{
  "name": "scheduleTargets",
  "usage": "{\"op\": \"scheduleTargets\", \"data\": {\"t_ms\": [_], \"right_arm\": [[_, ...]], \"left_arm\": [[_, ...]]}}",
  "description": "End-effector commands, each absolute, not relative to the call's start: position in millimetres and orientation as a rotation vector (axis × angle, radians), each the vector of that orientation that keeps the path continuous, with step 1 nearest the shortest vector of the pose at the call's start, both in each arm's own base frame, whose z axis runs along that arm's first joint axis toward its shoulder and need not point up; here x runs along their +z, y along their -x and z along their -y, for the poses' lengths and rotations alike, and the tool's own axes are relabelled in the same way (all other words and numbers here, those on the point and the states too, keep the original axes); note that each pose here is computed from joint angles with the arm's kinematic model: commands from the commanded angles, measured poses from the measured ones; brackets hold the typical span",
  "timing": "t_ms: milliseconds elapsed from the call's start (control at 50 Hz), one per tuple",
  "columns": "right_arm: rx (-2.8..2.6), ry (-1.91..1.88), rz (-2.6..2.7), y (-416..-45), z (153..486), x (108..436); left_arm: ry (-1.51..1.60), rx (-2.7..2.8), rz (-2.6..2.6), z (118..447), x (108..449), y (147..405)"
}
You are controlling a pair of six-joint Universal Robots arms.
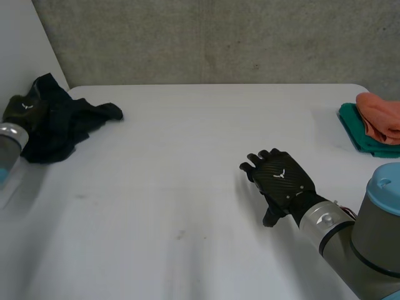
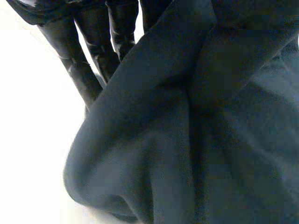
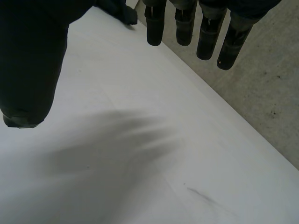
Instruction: Fold the laundry.
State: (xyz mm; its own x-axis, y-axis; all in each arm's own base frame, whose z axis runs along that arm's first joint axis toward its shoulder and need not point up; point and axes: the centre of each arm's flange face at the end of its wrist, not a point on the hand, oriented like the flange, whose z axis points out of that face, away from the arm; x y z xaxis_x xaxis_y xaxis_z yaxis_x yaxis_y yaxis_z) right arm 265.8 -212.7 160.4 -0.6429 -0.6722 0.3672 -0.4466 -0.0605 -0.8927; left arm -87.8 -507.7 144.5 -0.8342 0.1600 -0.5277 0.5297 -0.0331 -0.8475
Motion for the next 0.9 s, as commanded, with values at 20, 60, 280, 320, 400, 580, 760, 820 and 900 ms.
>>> {"op": "scheduleTargets", "data": {"t_ms": [20,60,280,320,400,580,760,820,900], "right_arm": [[-1.811,1.205,-2.020,-262.7,216.4,164.2],[-1.836,1.181,-2.038,-257.8,223.0,166.2],[-2.053,0.949,-2.166,-222.1,259.8,192.2],[-2.071,0.936,-2.168,-219.1,262.0,195.2],[-2.097,0.901,-2.195,-209.2,269.6,197.0],[-2.122,0.874,-2.210,-199.5,278.3,199.1],[-2.130,0.928,-2.115,-209.5,278.7,219.4],[-2.062,0.973,-2.088,-219.5,273.2,227.7],[-1.994,0.995,-2.060,-235.7,266.8,242.2]], "left_arm": [[-0.677,-2.158,-1.949,466.0,203.2,151.6],[-0.655,-2.235,-2.010,448.6,215.4,171.1],[-1.120,-2.517,-2.496,280.5,225.0,326.5],[-1.315,-2.452,-2.579,246.6,205.3,356.3],[-1.545,-2.409,-2.597,200.9,192.1,390.8],[-1.182,-2.597,-2.425,229.8,248.7,356.4],[-0.798,-2.593,-2.320,277.7,270.2,296.0],[-0.740,-2.571,-2.307,291.6,268.1,282.7],[-0.689,-2.517,-2.279,313.9,260.5,265.3]]}}
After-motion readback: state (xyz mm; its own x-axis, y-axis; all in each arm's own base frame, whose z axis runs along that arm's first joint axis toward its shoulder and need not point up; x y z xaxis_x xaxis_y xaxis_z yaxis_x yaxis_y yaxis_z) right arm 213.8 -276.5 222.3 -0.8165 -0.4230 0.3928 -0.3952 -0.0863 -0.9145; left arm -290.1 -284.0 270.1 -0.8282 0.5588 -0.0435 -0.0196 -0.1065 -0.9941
